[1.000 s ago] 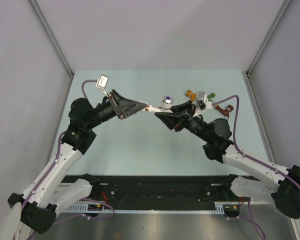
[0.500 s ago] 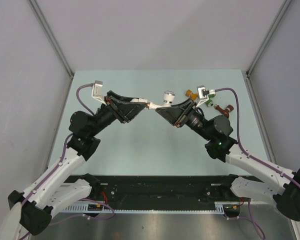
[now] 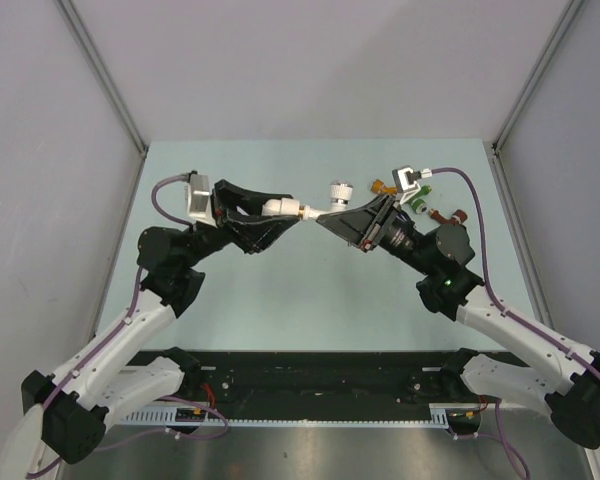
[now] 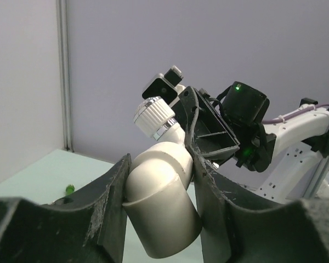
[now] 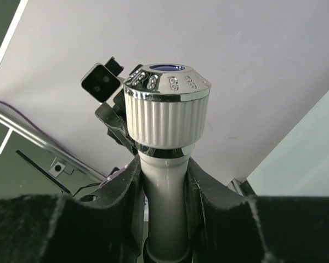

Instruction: Install the water faucets

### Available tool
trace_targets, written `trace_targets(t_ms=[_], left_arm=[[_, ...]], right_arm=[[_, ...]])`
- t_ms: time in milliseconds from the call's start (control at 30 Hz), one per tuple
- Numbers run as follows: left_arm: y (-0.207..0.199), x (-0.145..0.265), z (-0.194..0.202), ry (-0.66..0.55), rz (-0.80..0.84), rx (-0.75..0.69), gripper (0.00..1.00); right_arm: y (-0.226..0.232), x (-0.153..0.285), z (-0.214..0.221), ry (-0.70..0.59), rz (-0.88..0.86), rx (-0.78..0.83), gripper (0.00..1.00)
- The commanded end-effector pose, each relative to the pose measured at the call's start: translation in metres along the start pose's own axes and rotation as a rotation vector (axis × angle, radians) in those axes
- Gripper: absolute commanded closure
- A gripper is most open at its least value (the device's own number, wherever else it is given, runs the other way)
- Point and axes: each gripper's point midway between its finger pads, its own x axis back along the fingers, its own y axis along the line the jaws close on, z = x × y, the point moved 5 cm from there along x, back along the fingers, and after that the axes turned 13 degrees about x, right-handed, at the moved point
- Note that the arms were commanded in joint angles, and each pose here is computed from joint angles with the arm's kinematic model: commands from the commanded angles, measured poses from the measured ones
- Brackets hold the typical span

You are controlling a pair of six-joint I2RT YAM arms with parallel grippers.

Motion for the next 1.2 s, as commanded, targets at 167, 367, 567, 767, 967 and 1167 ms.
trace_targets(t_ms=[167, 367, 567, 767, 967, 1167], left_arm=[[-0.034, 0.003, 0.01, 0.092, 0.199, -0.094, 1.0], [-0.014, 0.007, 0.017, 0.001, 0.05, 0.049, 1.0], [0.015, 0.014, 0.022, -0.105, -0.168, 0.198, 1.0], [0.033, 0.021, 0.024, -0.152, -0.325, 0.335, 1.0], [0.049, 0.023, 0.027, -0.125, -0.47, 0.496, 1.0], [0.06, 0.026, 0.024, -0.08, -0.532, 0.682, 1.0]], right_arm=[[-0.021, -0.004, -0.019, -0.066, 0.14, -0.001, 0.75], [-0.022, 0.001, -0.027, -0.095, 0.156, 0.081, 0.46], [-0.034, 0.005, -0.029, -0.102, 0.226, 0.163, 0.33], [-0.042, 0.016, -0.039, -0.12, 0.295, 0.284, 0.25], [-0.021, 0.03, -0.06, -0.172, 0.247, 0.624, 0.22], [-0.006, 0.052, -0.043, 0.062, -0.01, 1.334, 0.18]])
